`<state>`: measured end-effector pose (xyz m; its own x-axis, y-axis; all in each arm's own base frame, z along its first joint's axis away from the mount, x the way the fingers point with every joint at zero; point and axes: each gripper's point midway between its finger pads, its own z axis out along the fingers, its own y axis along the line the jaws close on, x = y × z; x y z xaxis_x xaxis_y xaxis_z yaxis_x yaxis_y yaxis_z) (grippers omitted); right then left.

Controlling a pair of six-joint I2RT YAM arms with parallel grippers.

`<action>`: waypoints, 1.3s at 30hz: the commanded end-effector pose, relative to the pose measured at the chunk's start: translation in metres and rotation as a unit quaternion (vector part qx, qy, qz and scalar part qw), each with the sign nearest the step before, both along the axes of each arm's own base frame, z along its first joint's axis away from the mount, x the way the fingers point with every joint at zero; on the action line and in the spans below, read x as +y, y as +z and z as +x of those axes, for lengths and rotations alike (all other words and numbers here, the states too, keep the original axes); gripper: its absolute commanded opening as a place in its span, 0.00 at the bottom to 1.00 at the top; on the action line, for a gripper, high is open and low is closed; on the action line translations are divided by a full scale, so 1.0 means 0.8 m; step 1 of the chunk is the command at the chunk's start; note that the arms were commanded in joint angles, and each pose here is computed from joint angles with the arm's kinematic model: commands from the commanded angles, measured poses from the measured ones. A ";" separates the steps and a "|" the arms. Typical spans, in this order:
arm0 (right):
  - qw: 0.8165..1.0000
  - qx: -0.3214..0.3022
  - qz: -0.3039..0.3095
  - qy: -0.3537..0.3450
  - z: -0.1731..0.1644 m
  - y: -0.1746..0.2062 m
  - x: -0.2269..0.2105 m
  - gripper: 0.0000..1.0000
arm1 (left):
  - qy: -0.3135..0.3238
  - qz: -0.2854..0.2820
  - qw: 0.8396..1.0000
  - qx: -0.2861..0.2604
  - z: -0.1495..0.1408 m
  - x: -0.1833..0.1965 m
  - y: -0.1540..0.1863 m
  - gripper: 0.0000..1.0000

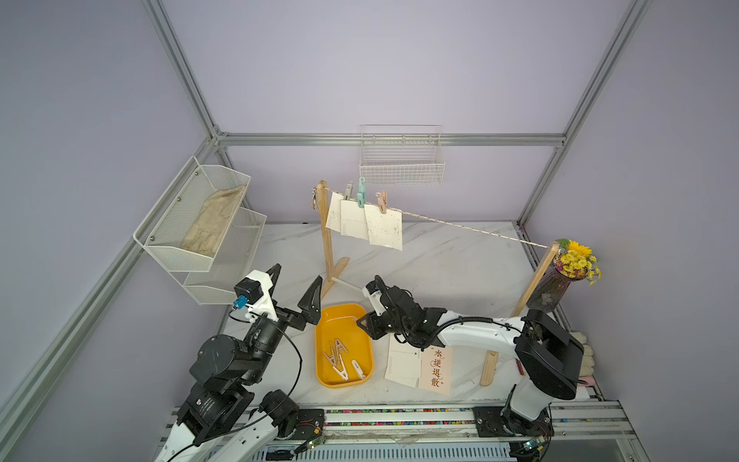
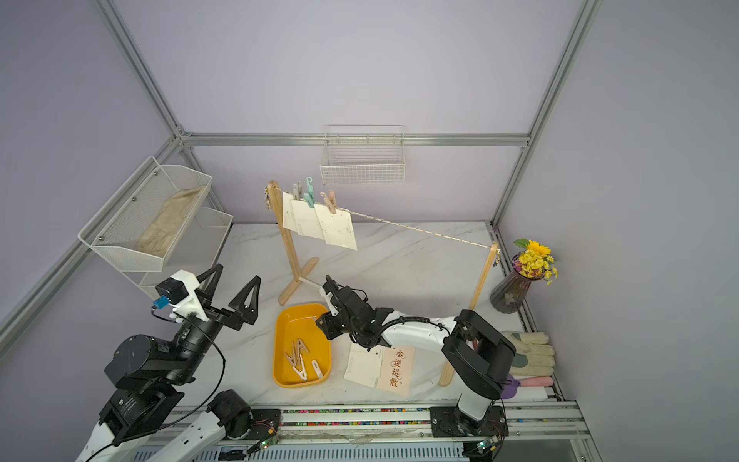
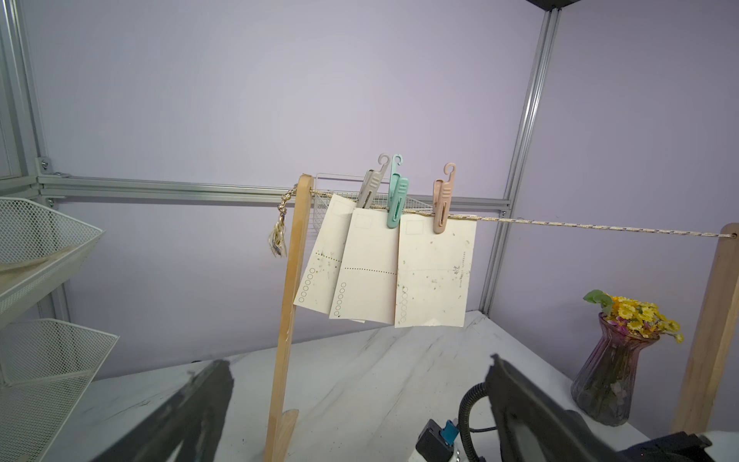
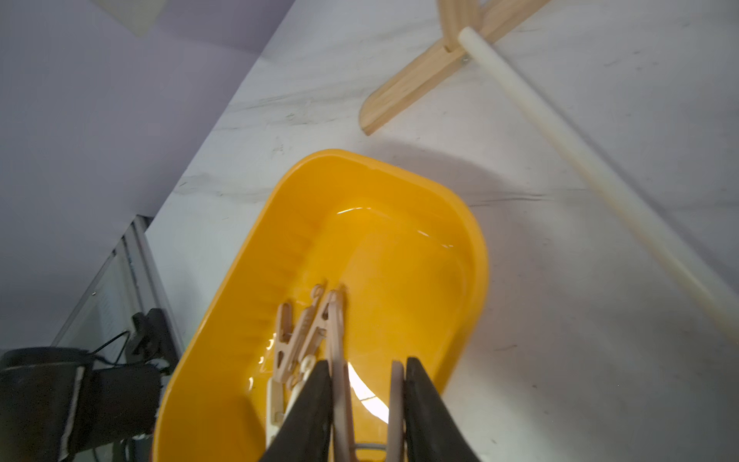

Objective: Remove the postcards from the strings
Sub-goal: Place the clamp in the storage box.

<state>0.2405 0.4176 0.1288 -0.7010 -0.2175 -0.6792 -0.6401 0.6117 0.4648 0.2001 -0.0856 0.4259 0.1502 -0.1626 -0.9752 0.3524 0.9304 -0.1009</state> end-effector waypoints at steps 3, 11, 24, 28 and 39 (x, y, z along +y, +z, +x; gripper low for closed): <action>0.997 -0.005 0.032 0.063 -0.032 -0.004 0.053 0.34 | -0.009 -0.012 1.000 -0.017 -0.007 0.001 0.023 1.00; 0.999 -0.022 0.022 0.038 -0.024 -0.014 0.058 0.52 | -0.049 0.012 0.998 -0.022 -0.009 -0.021 0.027 1.00; 0.978 -0.202 0.023 -0.055 0.011 0.162 -0.040 0.70 | -0.093 0.016 0.995 -0.010 0.022 -0.064 0.028 1.00; 0.964 -0.257 -0.008 -0.071 0.010 0.224 -0.080 0.79 | -0.113 0.034 0.993 -0.013 0.035 -0.085 0.018 1.00; 0.927 -0.345 0.055 -0.139 -0.012 0.363 -0.175 0.78 | -0.175 0.003 0.984 0.012 0.086 -0.115 0.002 1.00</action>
